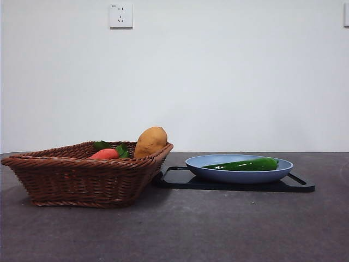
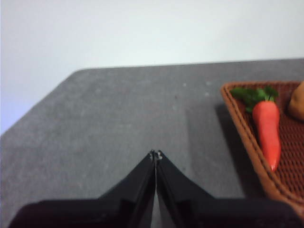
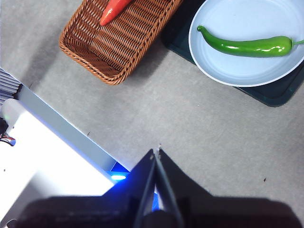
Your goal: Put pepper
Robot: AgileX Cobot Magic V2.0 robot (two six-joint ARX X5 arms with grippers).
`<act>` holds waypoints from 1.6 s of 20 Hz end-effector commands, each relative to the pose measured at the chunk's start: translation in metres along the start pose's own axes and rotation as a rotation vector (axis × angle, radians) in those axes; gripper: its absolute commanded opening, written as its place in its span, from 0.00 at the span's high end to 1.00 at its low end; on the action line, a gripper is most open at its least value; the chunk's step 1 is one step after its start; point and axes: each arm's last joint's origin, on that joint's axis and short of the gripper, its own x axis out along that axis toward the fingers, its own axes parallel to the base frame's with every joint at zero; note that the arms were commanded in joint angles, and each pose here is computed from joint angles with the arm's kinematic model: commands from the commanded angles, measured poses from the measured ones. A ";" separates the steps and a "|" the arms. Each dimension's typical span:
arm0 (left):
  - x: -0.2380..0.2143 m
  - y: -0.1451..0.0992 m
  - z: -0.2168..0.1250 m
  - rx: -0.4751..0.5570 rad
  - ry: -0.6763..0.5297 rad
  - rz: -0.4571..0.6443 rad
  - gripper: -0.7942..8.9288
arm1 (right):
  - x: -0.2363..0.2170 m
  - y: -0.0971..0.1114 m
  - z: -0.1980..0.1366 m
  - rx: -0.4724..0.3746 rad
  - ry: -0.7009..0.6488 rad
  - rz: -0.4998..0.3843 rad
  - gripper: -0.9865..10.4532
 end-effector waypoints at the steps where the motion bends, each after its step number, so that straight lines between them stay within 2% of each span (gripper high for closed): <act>1: 0.000 0.000 -0.006 -0.010 0.048 0.003 0.91 | -0.002 0.001 0.003 -0.010 -0.001 0.001 0.91; 3: 0.000 0.000 -0.009 -0.009 0.083 -0.002 0.91 | -0.002 0.001 0.003 -0.010 -0.001 0.001 0.91; 18: 0.000 0.000 -0.008 -0.009 0.076 -0.001 0.91 | -0.002 0.001 0.003 -0.011 -0.002 0.000 0.91; 22: 0.000 0.000 -0.008 -0.009 0.076 -0.002 0.91 | -0.003 -0.002 0.006 -0.018 -0.043 -0.013 0.91; 25: 0.000 0.000 -0.008 -0.009 0.076 -0.001 0.91 | -0.017 -0.001 0.005 -0.070 -0.153 -0.055 0.91; 28: 0.000 0.000 -0.008 -0.009 0.076 -0.001 0.91 | -0.042 0.007 -0.001 -0.201 -0.452 -0.081 0.91; 30: 0.000 0.000 -0.008 -0.009 0.076 -0.002 0.91 | -0.045 0.009 -0.022 -0.264 -0.591 -0.103 0.91; 32: 0.000 0.000 -0.008 -0.009 0.076 -0.002 0.91 | -0.034 0.004 -0.050 -0.247 -0.678 -0.161 0.91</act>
